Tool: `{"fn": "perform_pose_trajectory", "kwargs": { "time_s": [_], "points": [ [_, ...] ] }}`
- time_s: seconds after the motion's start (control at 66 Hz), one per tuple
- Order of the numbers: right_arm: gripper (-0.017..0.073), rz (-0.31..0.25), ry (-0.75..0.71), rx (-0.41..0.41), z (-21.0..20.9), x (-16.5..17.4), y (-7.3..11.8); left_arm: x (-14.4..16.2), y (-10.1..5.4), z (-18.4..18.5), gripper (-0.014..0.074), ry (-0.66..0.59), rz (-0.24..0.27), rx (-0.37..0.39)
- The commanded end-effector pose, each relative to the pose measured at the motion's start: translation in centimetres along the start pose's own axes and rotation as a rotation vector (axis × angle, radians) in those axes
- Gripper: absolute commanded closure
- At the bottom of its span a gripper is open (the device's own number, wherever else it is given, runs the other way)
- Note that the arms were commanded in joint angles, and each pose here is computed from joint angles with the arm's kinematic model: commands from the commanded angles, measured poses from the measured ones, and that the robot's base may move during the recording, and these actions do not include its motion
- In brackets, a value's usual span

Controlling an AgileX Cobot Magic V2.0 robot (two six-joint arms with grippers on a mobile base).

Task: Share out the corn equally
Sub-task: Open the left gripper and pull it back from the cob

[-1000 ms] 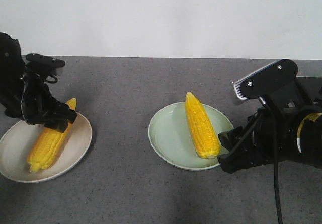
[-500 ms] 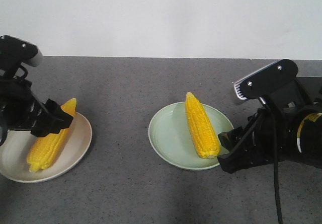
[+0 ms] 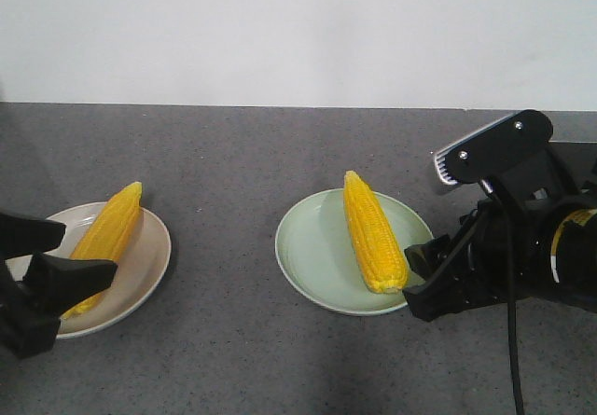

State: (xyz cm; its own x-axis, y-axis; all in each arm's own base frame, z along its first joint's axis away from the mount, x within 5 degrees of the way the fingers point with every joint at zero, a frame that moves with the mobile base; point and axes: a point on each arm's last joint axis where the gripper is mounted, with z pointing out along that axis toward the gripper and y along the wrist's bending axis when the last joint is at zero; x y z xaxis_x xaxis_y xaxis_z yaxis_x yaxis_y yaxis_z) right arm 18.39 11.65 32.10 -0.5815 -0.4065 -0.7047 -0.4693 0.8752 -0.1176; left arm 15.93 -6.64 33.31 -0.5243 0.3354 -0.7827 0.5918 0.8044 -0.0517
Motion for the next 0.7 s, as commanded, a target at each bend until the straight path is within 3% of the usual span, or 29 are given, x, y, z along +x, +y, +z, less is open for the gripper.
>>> {"fn": "perform_pose_trajectory", "kwargs": {
  "time_s": [0.0, 0.364, 0.682],
  "points": [
    [0.0097, -0.010, -0.098, 0.003, -1.0, -1.2, -0.2, -0.2, -0.5, -1.6, 0.0094, -0.125, -0.004, -0.033],
    [0.0118, -0.009, -0.091, 0.004, -1.0, -1.1, -0.3, 3.0, -1.4, -2.8, 0.0146, -0.207, 0.002, -0.083],
    [0.0356, -0.007, -0.078, 0.006, -1.0, -1.0, -0.3, 3.1, -1.3, -2.6, 0.0382, -0.211, -0.004, -0.092]
  ]
}}
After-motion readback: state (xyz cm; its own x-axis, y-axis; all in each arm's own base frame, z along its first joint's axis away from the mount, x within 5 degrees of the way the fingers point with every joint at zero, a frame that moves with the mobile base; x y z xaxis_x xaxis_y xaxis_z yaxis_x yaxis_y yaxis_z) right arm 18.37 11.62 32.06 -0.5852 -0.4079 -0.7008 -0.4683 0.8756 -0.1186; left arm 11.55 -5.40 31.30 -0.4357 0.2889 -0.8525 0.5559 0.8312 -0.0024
